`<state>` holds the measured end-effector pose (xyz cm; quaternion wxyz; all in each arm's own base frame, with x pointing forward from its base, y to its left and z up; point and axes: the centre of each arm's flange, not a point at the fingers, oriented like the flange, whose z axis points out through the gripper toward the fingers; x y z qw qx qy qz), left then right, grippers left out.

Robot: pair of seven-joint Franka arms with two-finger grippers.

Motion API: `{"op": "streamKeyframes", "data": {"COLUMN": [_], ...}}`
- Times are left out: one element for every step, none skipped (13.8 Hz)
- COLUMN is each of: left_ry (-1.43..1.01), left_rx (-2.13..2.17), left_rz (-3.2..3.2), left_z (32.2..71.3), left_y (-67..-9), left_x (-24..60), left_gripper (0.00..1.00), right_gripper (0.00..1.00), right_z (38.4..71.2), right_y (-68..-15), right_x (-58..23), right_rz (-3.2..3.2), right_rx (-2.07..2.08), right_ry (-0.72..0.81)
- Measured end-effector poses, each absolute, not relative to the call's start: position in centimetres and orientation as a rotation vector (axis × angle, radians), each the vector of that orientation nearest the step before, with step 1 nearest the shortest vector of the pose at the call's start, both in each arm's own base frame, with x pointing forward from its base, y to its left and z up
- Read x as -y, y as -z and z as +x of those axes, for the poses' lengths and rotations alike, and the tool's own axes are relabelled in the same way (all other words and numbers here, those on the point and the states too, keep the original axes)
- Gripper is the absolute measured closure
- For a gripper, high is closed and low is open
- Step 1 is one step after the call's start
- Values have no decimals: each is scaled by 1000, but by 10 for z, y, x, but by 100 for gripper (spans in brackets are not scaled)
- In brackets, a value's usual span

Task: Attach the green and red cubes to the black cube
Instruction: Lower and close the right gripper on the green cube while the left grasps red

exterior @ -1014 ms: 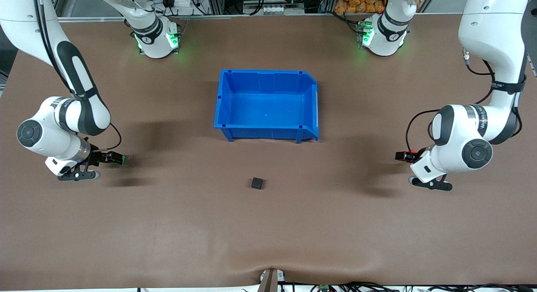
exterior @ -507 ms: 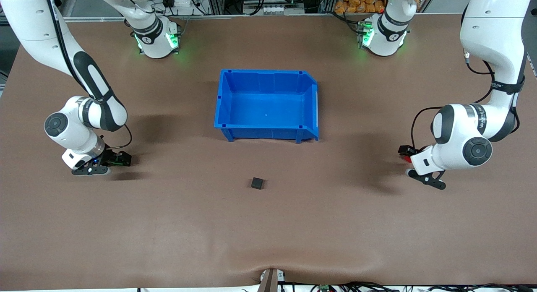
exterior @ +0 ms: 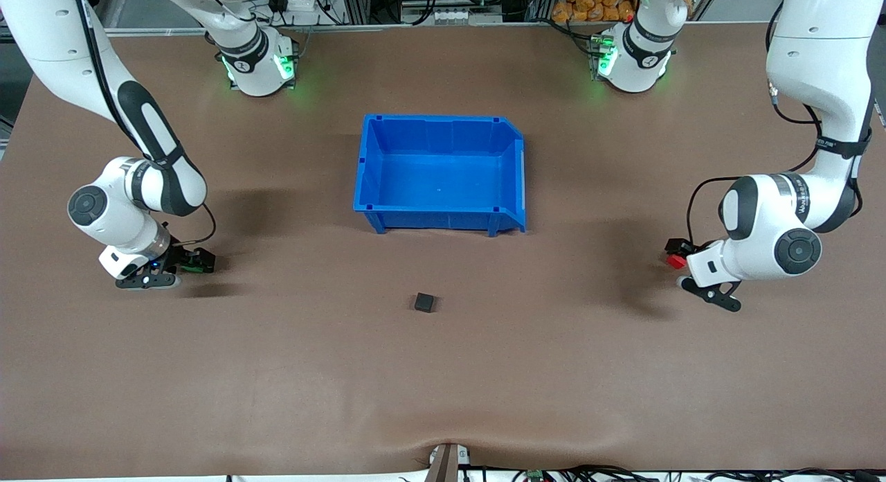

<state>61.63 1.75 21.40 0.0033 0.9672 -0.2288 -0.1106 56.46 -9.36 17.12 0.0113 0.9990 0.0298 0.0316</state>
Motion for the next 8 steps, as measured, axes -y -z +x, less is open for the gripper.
{"op": "streamKeyframes", "data": {"left_ry": [350, 355, 360, 364, 368, 371, 374, 381], "left_rx": [718, 719, 721, 722, 723, 723, 725, 728], "left_rz": [3031, 3028, 3026, 3024, 3023, 3021, 3020, 3017], "left_z": [616, 615, 615, 615, 614, 614, 614, 613], "left_y": [-213, -211, -209, -207, -205, -204, -202, -199], "left_x": [-17, -16, -16, -15, -15, -14, -14, -12], "left_gripper": [15, 21, 21, 25, 25, 25, 24, 24], "right_gripper": [0, 0, 0, 0, 0, 0, 0, 0], "right_z": [564, 562, 562, 562, 561, 561, 561, 561], "right_y": [-171, -170, -169, -169, -169, -169, -169, -169], "right_x": [93, 93, 93, 93, 93, 93, 93, 93], "right_rz": [3119, 3122, 3123, 3124, 3124, 3124, 3124, 3124], "right_rx": [-93, -93, -94, -96, -100, -104, -110, -114], "right_ry": [-84, -65, -55, -52, -50, -49, -48, -47]}}
